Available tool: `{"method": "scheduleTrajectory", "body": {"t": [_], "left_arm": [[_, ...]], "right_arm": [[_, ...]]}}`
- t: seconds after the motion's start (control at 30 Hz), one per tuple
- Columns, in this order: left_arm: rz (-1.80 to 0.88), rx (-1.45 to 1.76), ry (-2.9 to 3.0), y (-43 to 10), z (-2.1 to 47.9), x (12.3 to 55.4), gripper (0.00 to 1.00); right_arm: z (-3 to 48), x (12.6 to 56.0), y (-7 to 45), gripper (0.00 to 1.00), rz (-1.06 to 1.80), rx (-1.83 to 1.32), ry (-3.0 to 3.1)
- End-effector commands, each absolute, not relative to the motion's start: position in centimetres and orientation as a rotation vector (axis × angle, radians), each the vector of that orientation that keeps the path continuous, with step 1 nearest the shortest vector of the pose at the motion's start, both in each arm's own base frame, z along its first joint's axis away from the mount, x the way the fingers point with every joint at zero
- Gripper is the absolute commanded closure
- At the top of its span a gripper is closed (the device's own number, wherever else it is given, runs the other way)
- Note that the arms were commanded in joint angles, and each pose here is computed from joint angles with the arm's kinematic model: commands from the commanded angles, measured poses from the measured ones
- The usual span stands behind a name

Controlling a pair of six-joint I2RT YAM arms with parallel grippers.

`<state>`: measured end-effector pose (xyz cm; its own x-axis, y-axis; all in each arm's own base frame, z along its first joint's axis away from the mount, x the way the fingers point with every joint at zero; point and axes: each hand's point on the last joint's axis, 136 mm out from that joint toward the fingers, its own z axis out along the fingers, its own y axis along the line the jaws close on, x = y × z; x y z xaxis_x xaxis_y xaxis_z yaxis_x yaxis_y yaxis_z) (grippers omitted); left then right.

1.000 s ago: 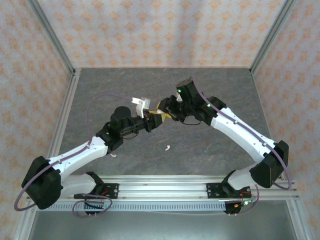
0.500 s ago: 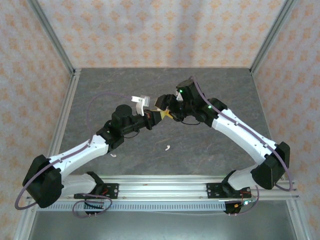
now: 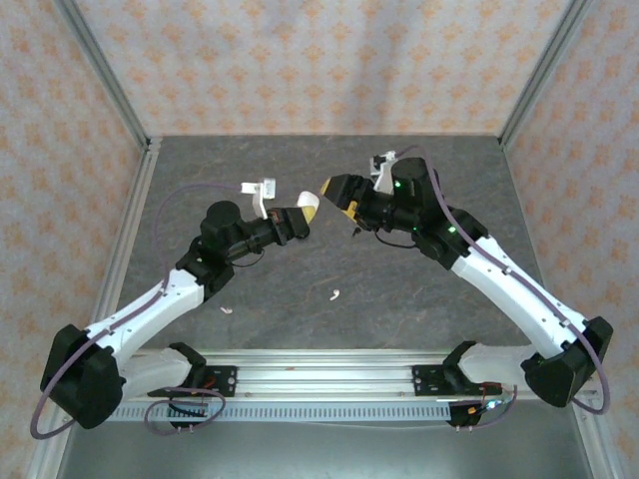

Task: Insert the wireless bluetooth earbuds into the charging case

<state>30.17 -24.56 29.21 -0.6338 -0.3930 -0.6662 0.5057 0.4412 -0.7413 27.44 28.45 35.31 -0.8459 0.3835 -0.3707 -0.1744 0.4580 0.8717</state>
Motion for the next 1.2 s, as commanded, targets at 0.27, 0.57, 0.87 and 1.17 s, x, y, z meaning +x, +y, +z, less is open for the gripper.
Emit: {"method": "scheduleTrajectory", "body": {"t": [0.27,0.57,0.87,1.17], "left_arm": [[-1.54,0.225,1.691,-25.2,35.4,26.3,1.0],[-1.59,0.263,1.632,-25.1,38.5,25.1,1.0],[-1.609,0.287,1.613,-25.2,39.5,24.6,1.0],[-1.601,0.301,1.614,-25.1,39.8,24.3,1.0]], "right_arm": [[38.5,25.9,30.7,0.34,1.608,-0.095,2.009],[38.1,25.7,30.8,0.37,1.624,-0.134,1.965],[39.0,25.7,31.5,0.44,1.726,-0.146,1.891],[39.7,25.3,32.3,0.63,1.795,-0.198,1.86]]}}
